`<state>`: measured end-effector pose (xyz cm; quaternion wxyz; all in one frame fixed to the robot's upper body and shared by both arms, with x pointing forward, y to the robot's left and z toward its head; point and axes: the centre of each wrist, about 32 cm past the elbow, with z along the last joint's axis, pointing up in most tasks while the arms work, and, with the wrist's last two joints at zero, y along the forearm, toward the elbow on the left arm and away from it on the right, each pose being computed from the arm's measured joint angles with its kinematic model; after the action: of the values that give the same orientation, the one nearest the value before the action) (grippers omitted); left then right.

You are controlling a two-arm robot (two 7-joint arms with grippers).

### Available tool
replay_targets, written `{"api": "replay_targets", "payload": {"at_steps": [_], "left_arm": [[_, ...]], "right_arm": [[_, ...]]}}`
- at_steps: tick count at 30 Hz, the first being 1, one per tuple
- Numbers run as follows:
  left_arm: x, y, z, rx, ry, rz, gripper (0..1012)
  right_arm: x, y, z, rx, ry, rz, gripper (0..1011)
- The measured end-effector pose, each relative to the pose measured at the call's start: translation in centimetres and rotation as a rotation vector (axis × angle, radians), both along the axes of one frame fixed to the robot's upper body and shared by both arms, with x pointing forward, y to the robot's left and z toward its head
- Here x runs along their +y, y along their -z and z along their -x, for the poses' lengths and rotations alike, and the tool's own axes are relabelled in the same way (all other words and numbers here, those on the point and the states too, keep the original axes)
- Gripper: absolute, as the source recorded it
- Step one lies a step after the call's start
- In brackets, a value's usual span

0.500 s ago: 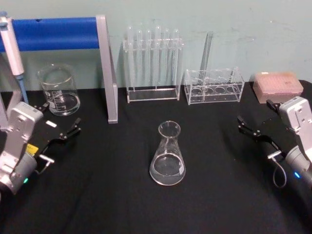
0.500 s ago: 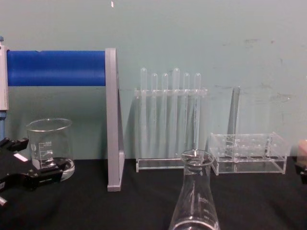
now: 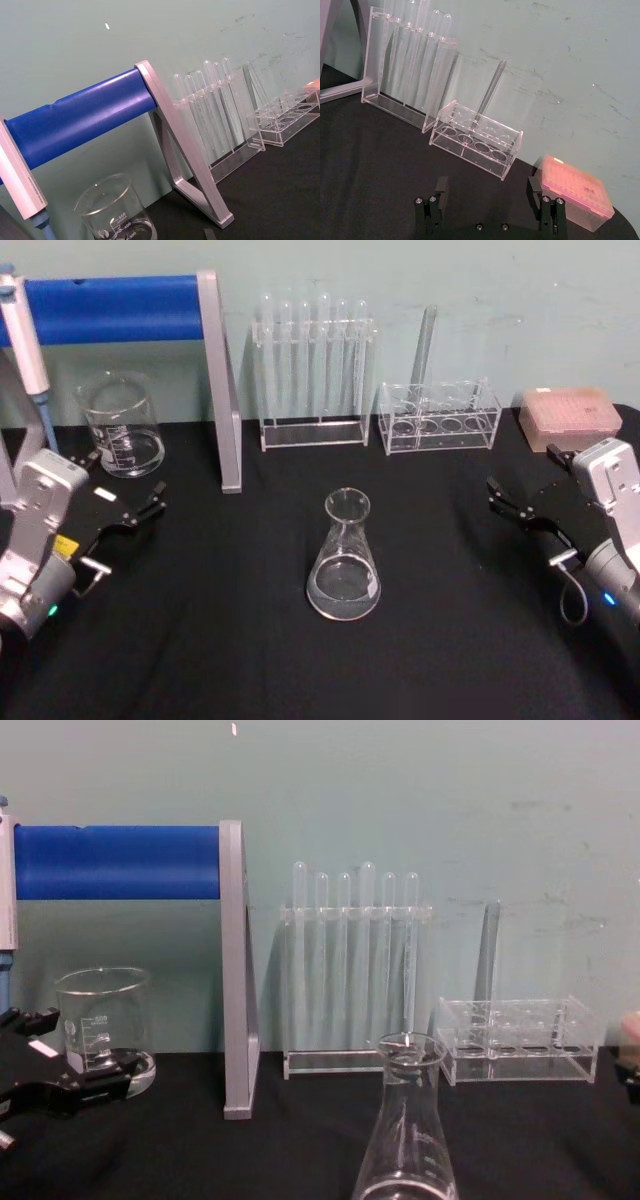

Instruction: Grasp the erlenmeyer flask with one hand, shake it three times, then place it back.

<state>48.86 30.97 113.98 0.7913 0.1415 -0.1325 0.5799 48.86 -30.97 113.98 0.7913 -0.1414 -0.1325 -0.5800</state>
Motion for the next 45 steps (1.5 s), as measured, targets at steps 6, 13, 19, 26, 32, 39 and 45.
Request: {"api": "replay_targets", "payload": {"at_steps": [6,13,19,26,32,39,45], "left_arm": [[0.0,0.0,0.0,0.0,0.0,0.0,1001],[0.0,0.0,0.0,0.0,0.0,0.0,1001],[0.0,0.0,0.0,0.0,0.0,0.0,1001],[0.0,0.0,0.0,0.0,0.0,0.0,1001],[0.0,0.0,0.0,0.0,0.0,0.0,1001],[0.0,0.0,0.0,0.0,0.0,0.0,1001],[0.0,0.0,0.0,0.0,0.0,0.0,1001]], "right_arm": [[0.0,0.0,0.0,0.0,0.0,0.0,1002],[0.0,0.0,0.0,0.0,0.0,0.0,1002],[0.0,0.0,0.0,0.0,0.0,0.0,1003],[0.0,0.0,0.0,0.0,0.0,0.0,1002],[-0.3,-0.2,0.1,0.019,-0.007,-0.02,1003],[-0.7,-0.7,1.5,0.062,-0.045,-0.069,1002],[-1.1,-1.2,3.4,0.101,-0.108,-0.119,1002]]}}
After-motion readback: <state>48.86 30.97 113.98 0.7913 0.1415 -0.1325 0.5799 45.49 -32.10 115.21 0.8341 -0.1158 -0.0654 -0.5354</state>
